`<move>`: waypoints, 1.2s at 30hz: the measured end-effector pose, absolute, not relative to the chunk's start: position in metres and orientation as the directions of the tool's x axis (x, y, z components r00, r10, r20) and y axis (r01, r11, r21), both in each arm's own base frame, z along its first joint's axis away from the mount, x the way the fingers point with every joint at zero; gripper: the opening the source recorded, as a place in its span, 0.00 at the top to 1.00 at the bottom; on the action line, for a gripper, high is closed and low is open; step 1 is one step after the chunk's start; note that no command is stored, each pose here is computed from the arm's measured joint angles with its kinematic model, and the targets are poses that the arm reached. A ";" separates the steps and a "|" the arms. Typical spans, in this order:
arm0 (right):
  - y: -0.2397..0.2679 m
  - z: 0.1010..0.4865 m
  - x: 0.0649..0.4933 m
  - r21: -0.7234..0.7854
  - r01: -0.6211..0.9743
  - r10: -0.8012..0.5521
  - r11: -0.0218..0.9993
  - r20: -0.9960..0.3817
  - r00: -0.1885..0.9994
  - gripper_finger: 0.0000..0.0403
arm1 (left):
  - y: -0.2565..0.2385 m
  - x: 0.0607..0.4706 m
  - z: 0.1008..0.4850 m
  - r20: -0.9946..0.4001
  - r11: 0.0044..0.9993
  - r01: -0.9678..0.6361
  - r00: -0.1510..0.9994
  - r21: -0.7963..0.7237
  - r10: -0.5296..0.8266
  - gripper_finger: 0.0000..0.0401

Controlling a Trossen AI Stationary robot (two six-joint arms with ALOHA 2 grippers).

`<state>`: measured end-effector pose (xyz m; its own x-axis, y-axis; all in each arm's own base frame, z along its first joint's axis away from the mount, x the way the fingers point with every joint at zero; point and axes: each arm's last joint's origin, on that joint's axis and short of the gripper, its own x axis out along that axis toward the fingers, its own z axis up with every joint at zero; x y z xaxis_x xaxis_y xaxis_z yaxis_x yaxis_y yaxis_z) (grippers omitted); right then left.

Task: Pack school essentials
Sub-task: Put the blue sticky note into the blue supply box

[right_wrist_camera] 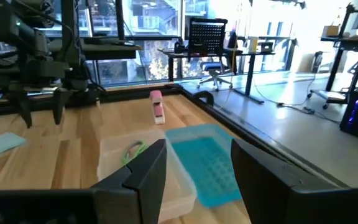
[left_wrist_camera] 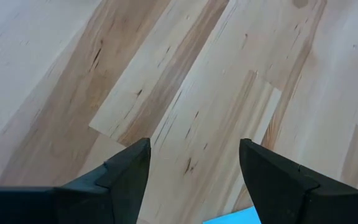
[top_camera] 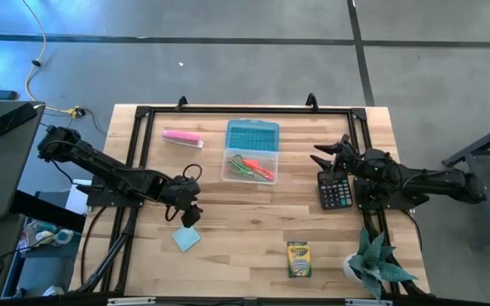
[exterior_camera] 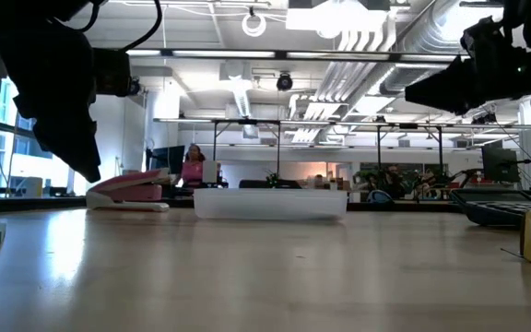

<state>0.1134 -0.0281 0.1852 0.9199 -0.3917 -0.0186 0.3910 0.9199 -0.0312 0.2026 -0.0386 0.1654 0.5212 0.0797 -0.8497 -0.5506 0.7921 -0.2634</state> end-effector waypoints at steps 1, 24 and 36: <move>-0.028 0.184 0.113 -0.031 0.387 -0.388 0.921 -0.021 0.921 0.57 | -0.039 0.203 0.165 -0.850 0.792 -0.551 0.521 -0.264 0.080 0.41; -0.027 0.168 0.105 -0.010 0.296 -0.294 0.955 -0.158 0.943 0.57 | -0.039 0.203 0.165 -0.850 0.761 -0.582 0.521 -0.286 0.080 0.41; -0.020 0.167 0.106 0.069 0.208 -0.194 0.976 -0.164 0.967 0.57 | -0.039 0.202 0.165 -0.850 0.762 -0.582 0.520 -0.285 0.079 0.41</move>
